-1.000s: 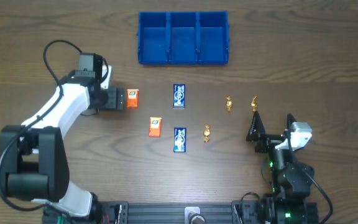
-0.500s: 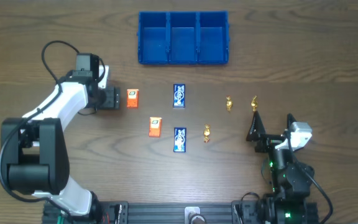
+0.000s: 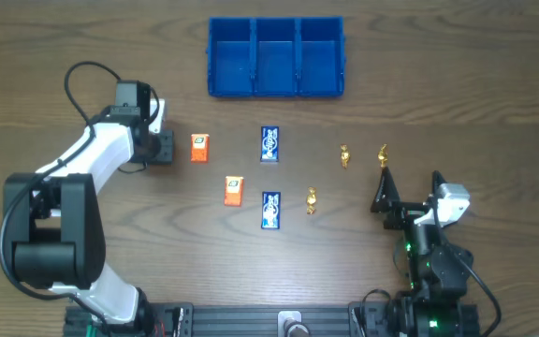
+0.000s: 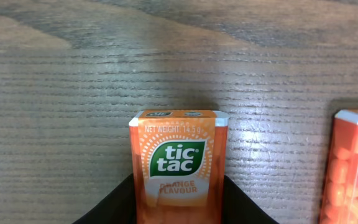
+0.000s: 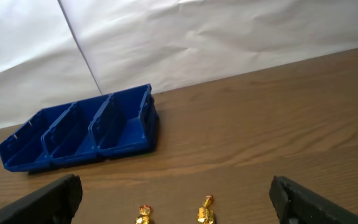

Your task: Sort Candies Into Trays

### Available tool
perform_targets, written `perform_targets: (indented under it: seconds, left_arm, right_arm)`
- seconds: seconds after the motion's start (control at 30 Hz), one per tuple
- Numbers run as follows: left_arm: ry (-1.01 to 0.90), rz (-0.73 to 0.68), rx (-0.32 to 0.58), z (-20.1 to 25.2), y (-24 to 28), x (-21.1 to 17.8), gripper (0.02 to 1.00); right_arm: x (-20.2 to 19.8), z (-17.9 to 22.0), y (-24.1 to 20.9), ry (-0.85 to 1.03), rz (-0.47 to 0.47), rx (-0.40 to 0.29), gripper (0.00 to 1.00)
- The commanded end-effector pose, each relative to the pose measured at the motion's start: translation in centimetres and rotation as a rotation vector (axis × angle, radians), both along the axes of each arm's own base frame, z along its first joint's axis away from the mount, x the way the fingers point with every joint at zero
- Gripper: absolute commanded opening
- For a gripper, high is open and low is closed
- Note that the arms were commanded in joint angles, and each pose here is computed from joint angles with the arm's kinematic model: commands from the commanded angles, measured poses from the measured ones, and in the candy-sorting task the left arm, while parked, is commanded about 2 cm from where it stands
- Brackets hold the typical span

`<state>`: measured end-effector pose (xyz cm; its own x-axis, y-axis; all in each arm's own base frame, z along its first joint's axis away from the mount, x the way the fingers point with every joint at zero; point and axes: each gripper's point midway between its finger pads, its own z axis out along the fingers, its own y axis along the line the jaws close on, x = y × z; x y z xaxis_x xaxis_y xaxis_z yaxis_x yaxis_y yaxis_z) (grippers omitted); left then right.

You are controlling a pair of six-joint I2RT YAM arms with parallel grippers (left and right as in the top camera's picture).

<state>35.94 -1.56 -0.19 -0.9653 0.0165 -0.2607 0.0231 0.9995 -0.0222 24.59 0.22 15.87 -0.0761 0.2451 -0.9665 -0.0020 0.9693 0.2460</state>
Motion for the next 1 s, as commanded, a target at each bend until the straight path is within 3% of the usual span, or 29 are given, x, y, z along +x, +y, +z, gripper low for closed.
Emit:
perform_targets:
  seconds: [0.03,0.2,0.27,0.43,0.53,0.67,1.0]
  left_arm:
    - [0.005,0.023,-0.011,-0.2,-0.1,0.3,0.318]
    - [-0.035,0.046,-0.024,2.7,-0.7,2.1,0.270]
    - [-0.103,0.038,-0.013,6.8,-1.7,3.9,0.272]
    - [-0.388,0.045,0.018,21.8,-6.1,9.3,0.255]
    - [-0.476,0.050,-0.015,25.9,-8.5,11.6,0.275]
    - [-0.447,0.062,-0.044,25.3,-11.1,14.4,0.288]
    - [-0.292,0.013,-0.039,14.9,-15.3,18.7,0.270]
  right_arm:
    - [0.0,-0.2,0.1,0.001,0.006,-0.012,0.998]
    - [0.0,-0.2,0.1,0.001,0.006,-0.012,0.998]
    - [0.0,-0.2,0.1,0.001,0.006,-0.012,0.998]
    - [0.0,-0.2,0.1,0.001,0.006,-0.012,0.998]
    - [0.0,-0.2,0.1,0.001,0.006,-0.012,0.998]
    - [0.0,-0.2,0.1,0.001,0.006,-0.012,0.998]
    - [0.0,-0.2,0.1,0.001,0.006,-0.012,0.998]
